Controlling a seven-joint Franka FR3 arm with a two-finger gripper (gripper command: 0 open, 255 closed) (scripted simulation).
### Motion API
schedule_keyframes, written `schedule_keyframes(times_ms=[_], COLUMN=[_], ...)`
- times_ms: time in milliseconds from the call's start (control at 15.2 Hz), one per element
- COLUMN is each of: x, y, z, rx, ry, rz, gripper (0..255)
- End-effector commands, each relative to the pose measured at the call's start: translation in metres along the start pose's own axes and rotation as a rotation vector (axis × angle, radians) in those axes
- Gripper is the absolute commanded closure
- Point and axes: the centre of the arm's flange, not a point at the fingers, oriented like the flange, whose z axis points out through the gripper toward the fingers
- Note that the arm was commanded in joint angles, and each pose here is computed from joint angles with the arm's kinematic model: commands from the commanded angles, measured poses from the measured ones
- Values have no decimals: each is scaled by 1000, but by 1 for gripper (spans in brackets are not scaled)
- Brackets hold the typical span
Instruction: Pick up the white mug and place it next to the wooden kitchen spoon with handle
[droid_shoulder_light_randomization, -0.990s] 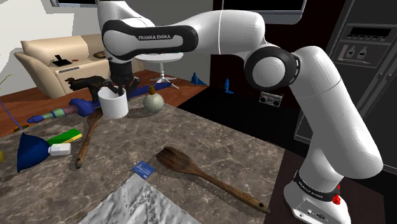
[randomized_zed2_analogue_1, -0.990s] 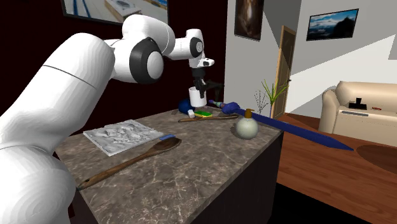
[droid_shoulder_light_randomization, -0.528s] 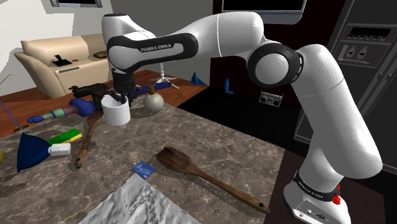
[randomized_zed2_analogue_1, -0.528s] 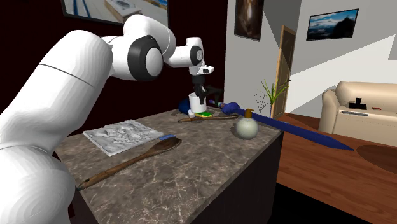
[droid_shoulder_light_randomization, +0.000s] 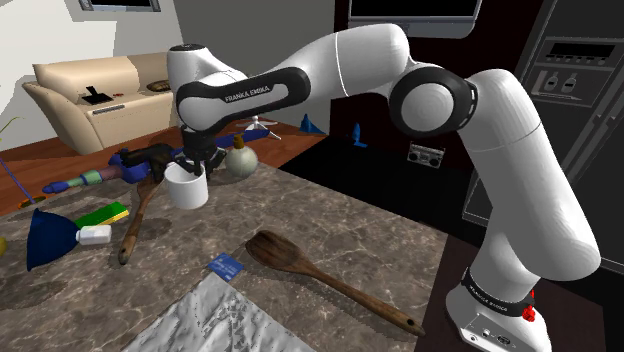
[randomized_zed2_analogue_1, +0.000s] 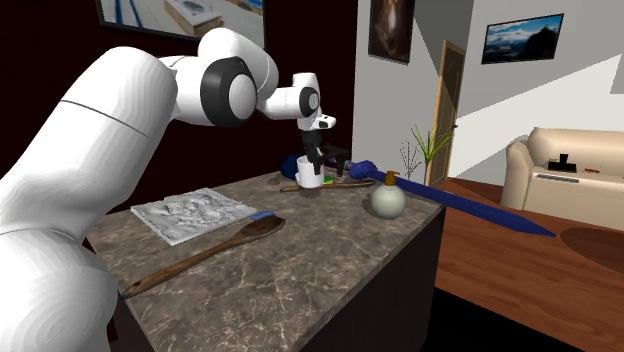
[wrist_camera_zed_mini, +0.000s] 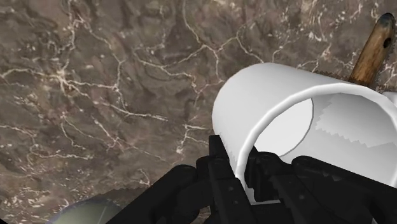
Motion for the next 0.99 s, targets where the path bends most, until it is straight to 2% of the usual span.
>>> schedule_keyframes(times_ms=[0, 726, 924], x=[-1, -12, -12], y=[0, 5, 5], z=[11, 70, 70], rx=[1, 1, 1], ry=[1, 1, 1], rz=[0, 0, 0], gripper=[255, 255, 255])
